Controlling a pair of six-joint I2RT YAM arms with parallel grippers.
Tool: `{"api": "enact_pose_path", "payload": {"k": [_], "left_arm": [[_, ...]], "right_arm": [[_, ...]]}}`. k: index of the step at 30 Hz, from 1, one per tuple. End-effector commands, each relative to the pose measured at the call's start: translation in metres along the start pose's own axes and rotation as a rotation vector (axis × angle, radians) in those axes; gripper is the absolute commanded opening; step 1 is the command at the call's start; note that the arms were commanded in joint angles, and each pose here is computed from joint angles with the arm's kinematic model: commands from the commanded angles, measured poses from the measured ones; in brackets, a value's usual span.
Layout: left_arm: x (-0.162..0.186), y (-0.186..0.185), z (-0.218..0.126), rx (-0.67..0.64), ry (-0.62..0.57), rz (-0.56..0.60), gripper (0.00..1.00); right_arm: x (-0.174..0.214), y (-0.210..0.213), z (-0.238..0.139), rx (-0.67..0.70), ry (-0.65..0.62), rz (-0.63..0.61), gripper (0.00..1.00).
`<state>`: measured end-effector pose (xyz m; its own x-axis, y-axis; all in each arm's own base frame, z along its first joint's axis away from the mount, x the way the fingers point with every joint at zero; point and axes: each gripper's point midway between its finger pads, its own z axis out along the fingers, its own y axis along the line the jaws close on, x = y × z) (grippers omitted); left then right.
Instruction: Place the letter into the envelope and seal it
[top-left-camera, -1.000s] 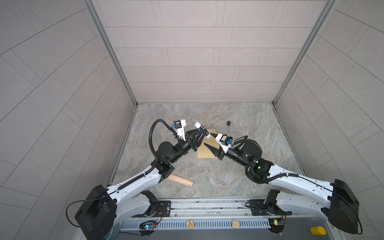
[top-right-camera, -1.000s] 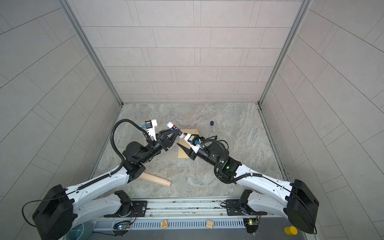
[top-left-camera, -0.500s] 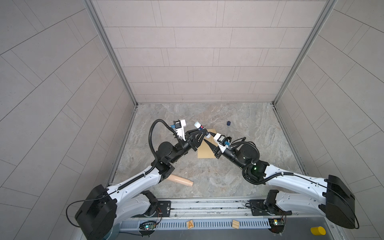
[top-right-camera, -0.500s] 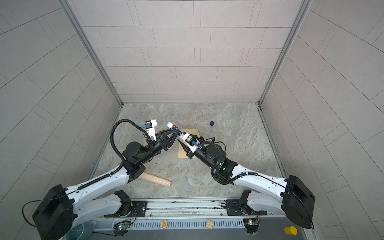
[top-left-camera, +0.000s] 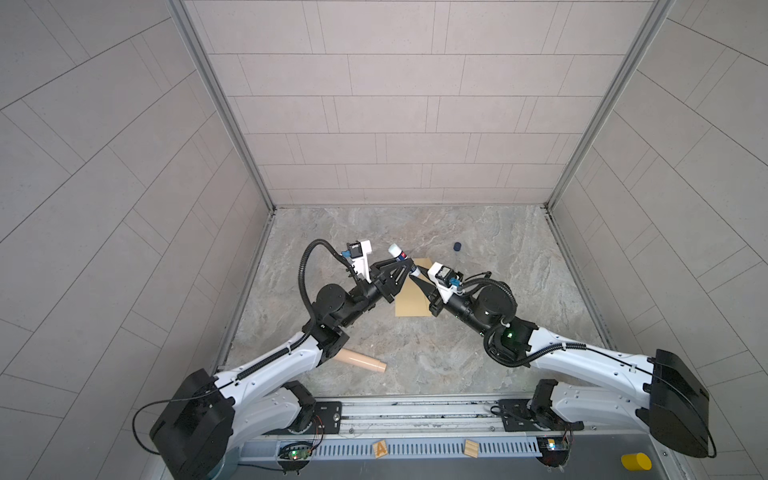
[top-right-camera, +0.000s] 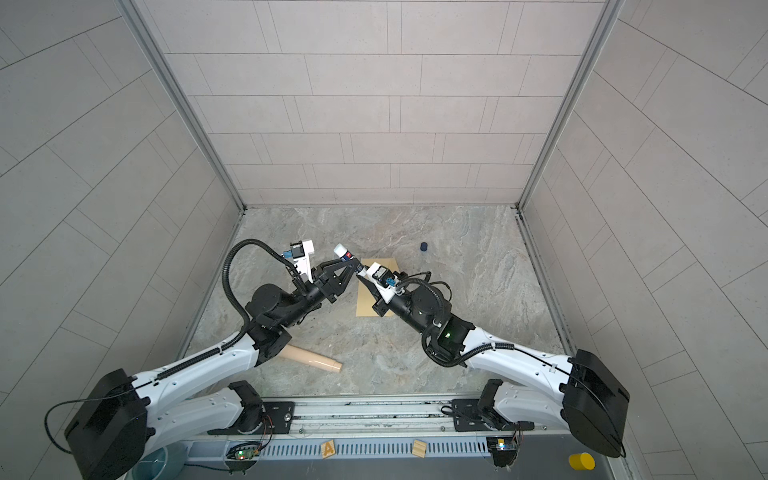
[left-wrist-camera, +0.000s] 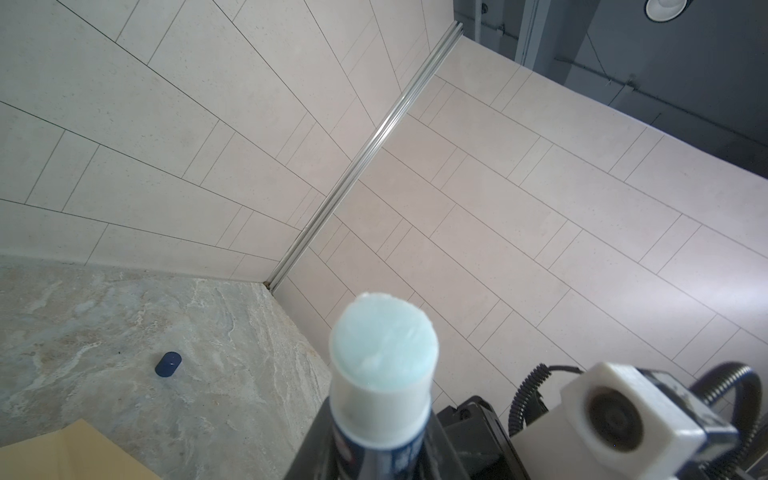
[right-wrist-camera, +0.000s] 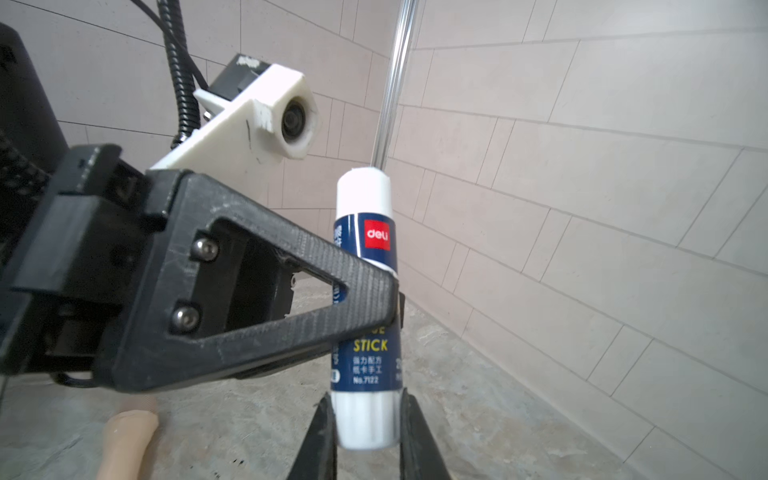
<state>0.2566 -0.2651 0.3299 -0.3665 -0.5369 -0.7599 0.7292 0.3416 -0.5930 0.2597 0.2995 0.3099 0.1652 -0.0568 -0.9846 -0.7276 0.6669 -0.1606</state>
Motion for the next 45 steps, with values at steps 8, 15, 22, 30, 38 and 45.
{"api": "enact_pose_path", "payload": {"k": [8, 15, 22, 30, 38, 45], "left_arm": [[0.01, -0.053, -0.009, 0.276, 0.075, 0.179, 0.0], [0.008, -0.055, -0.012, 0.281, 0.068, 0.192, 0.0], [0.001, -0.041, -0.006, 0.197, 0.031, 0.146, 0.0], [-0.02, -0.023, -0.002, 0.078, -0.064, 0.03, 0.0], [-0.024, -0.023, -0.002, 0.076, -0.083, 0.028, 0.0], [-0.023, -0.023, -0.002, 0.077, -0.082, 0.029, 0.0]], "right_arm": [[-0.038, -0.001, -0.016, -0.514, -0.031, 0.541, 0.0], [-0.039, 0.0, -0.019, -0.542, -0.039, 0.547, 0.0], [-0.028, -0.01, -0.014, -0.428, -0.033, 0.461, 0.25], [-0.014, -0.019, -0.017, 0.008, -0.043, -0.065, 0.46], [-0.008, 0.0, -0.016, 0.086, -0.084, -0.186, 0.48], [-0.017, -0.003, -0.015, 0.145, -0.14, -0.165, 0.47]]}}
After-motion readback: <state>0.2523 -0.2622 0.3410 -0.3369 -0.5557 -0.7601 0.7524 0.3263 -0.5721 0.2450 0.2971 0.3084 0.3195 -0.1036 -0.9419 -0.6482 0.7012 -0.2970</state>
